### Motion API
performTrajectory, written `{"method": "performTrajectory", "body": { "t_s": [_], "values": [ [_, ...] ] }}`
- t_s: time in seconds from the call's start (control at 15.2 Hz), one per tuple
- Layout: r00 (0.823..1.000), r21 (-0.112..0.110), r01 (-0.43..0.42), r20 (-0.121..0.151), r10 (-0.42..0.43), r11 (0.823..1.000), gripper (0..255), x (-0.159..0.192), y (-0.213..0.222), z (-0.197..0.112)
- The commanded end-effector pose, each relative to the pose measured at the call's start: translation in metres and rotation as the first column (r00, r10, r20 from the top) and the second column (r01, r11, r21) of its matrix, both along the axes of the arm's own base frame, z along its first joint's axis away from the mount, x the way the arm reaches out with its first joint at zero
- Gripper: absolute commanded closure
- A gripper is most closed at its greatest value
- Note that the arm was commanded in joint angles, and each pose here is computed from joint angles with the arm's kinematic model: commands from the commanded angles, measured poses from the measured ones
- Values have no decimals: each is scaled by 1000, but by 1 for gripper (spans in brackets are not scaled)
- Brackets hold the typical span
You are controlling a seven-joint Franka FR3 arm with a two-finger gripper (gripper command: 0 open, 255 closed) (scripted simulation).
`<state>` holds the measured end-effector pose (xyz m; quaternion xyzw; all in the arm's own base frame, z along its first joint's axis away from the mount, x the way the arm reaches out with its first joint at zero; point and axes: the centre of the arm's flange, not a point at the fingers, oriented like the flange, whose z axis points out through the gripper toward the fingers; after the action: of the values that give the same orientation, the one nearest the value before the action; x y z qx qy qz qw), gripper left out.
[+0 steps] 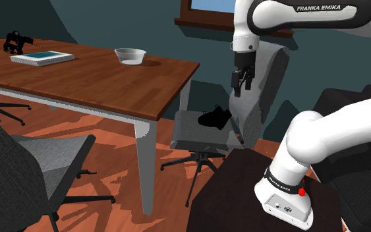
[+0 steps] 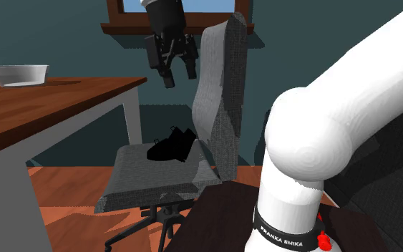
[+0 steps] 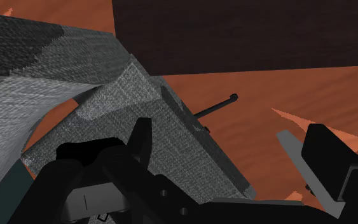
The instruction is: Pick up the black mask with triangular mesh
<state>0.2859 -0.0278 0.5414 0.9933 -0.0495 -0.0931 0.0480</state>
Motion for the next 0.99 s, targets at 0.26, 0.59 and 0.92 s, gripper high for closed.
{"method": "performTrajectory", "body": {
  "t_s": [0.26,0.59,0.92],
  "values": [
    [1000,3,-28,5,28,1000,0,20,-39,-28],
    [998,6,-63,12,63,998,0,47,-87,-63],
    [995,9,-98,19,98,995,0,76,-134,-97]
  ]
}}
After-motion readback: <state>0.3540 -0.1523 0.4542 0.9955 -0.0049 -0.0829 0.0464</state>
